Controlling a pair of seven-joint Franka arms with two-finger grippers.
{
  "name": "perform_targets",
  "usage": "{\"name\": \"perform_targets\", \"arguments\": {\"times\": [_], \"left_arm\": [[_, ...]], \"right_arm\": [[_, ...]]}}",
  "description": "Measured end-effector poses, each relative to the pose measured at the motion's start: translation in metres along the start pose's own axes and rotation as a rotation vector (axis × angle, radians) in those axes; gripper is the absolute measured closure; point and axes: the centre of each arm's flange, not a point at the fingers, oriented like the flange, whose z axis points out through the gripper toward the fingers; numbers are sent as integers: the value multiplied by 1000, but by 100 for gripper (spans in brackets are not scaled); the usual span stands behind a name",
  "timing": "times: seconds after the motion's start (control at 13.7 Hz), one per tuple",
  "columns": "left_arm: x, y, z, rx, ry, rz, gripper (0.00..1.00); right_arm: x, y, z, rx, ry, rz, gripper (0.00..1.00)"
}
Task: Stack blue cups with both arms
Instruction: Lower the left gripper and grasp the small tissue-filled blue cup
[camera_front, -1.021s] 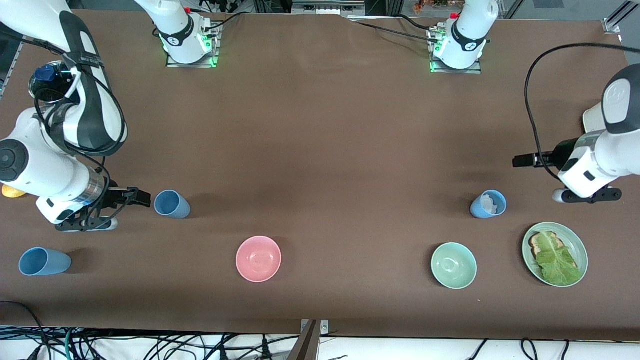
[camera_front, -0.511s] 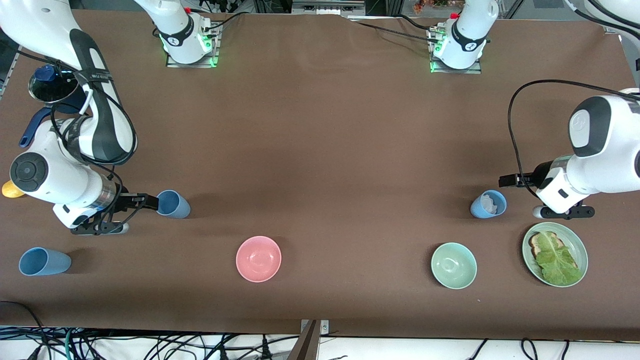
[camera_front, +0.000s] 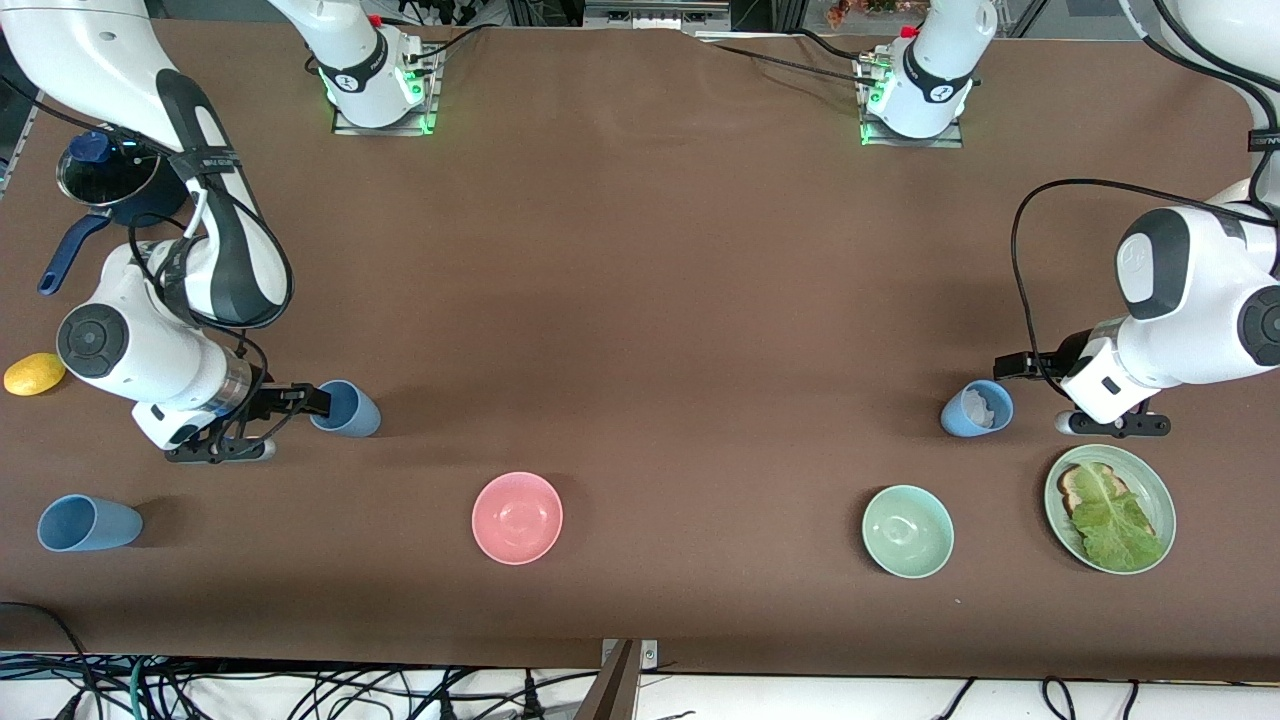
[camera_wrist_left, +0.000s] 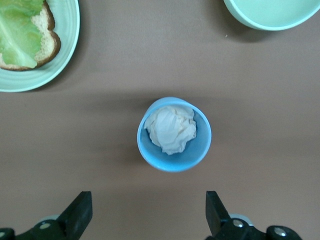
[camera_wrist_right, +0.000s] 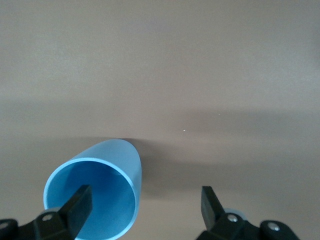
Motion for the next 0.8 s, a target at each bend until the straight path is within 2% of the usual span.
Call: {"name": "perform_targets", "arguments": {"times": [0.8], "left_arm": [[-2, -4, 58, 10, 105, -3, 0]], "right_arm": [[-8, -1, 8, 0, -16, -1, 5]]}}
